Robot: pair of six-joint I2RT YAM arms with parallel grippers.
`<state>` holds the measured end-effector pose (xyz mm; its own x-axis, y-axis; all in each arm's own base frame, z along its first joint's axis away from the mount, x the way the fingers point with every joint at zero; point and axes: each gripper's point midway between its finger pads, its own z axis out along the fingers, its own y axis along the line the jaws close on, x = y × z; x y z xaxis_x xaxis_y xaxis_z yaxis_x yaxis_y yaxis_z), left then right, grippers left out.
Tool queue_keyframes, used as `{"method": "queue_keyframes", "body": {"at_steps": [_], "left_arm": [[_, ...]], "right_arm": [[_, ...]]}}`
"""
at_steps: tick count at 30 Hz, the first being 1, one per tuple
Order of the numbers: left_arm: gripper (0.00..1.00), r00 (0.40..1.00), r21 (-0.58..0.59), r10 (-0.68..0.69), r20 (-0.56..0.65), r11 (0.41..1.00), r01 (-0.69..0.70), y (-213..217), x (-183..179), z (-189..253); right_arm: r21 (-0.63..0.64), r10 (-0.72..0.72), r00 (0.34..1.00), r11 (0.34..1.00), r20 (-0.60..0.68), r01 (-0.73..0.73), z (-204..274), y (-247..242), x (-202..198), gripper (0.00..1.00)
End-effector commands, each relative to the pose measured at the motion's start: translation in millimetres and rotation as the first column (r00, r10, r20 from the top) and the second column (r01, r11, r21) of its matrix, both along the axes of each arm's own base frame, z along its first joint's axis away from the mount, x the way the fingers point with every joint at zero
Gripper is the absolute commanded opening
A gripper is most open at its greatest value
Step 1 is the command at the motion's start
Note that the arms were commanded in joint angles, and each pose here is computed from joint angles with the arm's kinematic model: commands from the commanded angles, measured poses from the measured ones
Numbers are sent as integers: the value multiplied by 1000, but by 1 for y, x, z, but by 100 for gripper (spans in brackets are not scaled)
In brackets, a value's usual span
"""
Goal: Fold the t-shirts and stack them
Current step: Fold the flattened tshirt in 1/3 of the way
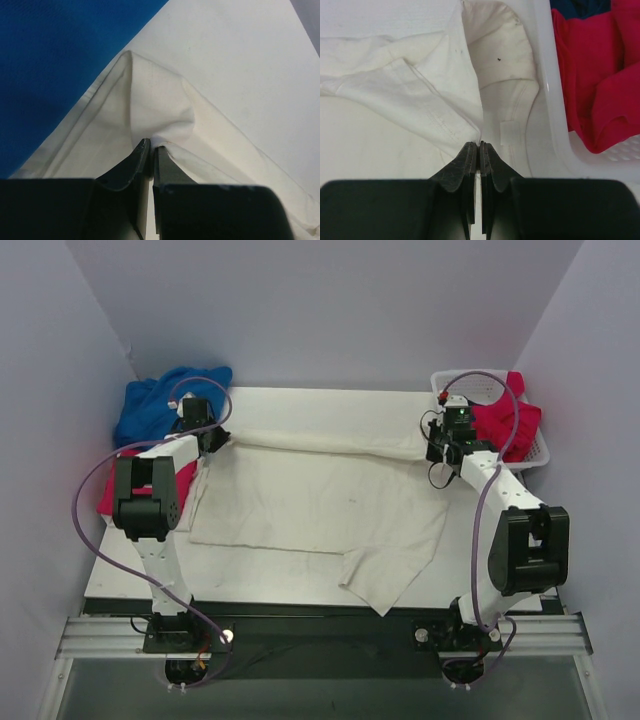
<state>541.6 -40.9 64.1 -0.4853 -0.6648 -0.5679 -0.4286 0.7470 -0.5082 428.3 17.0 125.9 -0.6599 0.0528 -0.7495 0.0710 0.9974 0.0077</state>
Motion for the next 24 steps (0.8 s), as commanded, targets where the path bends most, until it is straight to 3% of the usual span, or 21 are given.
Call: {"method": "queue_keyframes", "body": {"at_steps": [1, 5, 6, 9, 10, 15, 24], "left_arm": [[0, 998, -15, 51, -47, 999, -52, 7, -12, 2], [0, 991, -35, 58, -122, 997, -62, 4, -26, -11], [7, 986, -47, 74, -149, 996, -81, 4, -30, -14], [33, 979, -60, 86, -186, 993, -99, 3, -39, -21], [39, 979, -72, 85, -184, 992, -100, 1, -40, -21], [45, 978, -67, 125, -164, 988, -138, 5, -48, -17], [47, 1000, -109, -22, 22, 994, 24, -23, -33, 28]], "right_arm": [[29, -3, 1000, 1000, -22, 4, -1, 3, -13, 0], [27, 5, 995, 1000, -99, -2, -13, 12, -25, 0], [-20, -41, 987, 999, -155, 38, -19, 4, -37, 1], [-111, -104, 966, 991, -236, 80, -27, 6, -59, 31], [-126, -88, 963, 990, -257, 57, -30, 14, -64, 32], [-221, -172, 937, 969, -303, 106, -30, 13, -82, 35], [-89, -112, 966, 992, -232, 94, -5, 44, -45, 36]]}}
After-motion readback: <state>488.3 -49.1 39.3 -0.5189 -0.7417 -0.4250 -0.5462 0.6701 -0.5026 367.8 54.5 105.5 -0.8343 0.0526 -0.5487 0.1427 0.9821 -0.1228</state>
